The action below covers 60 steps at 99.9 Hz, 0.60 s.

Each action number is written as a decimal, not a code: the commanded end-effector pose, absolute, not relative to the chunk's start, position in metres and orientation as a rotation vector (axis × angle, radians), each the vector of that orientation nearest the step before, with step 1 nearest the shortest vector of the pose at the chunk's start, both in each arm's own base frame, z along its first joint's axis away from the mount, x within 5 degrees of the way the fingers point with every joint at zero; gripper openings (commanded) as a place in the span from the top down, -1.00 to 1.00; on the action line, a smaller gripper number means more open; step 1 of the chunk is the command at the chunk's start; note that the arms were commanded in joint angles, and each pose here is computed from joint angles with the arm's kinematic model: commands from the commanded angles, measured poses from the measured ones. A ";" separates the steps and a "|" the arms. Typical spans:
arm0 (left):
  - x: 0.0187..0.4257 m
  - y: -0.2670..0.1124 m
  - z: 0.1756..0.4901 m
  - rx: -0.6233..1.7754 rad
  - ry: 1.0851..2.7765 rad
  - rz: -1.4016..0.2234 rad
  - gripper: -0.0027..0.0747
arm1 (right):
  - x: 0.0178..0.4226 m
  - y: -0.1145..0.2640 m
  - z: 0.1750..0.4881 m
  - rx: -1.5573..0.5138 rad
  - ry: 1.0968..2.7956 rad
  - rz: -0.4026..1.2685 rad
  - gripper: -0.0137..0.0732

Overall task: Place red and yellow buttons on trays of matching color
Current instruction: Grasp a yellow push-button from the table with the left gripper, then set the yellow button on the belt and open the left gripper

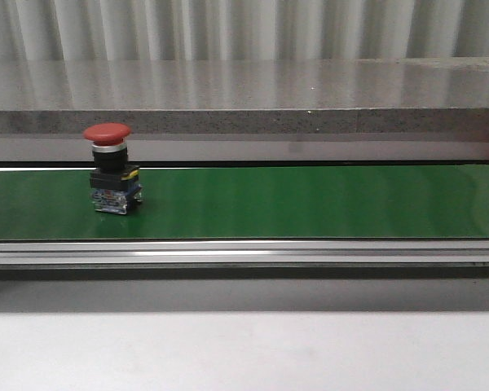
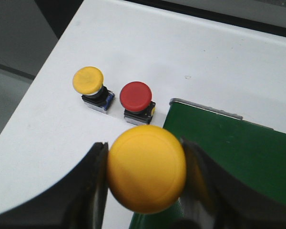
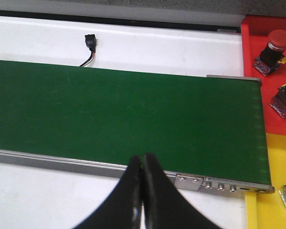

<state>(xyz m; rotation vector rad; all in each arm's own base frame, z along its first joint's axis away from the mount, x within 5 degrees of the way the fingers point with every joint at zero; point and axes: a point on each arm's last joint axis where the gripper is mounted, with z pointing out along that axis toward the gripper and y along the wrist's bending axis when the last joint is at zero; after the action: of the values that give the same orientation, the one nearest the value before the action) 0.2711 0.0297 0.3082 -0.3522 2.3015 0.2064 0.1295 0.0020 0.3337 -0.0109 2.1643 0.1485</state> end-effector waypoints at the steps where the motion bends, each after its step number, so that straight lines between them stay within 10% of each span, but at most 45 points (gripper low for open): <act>1: 0.276 0.022 0.323 -0.293 2.223 0.174 0.98 | 0.131 0.001 0.346 -0.006 2.086 0.135 0.84; 60: 0.307 0.009 0.277 -0.255 2.361 0.143 0.98 | 0.131 0.001 0.346 -0.006 2.086 0.135 0.84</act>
<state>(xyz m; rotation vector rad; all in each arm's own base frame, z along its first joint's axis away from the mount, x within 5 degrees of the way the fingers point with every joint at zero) 0.3017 0.0122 0.2613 -0.2849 2.4481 0.1764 0.1295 0.0020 0.3337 -0.0109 2.1643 0.1485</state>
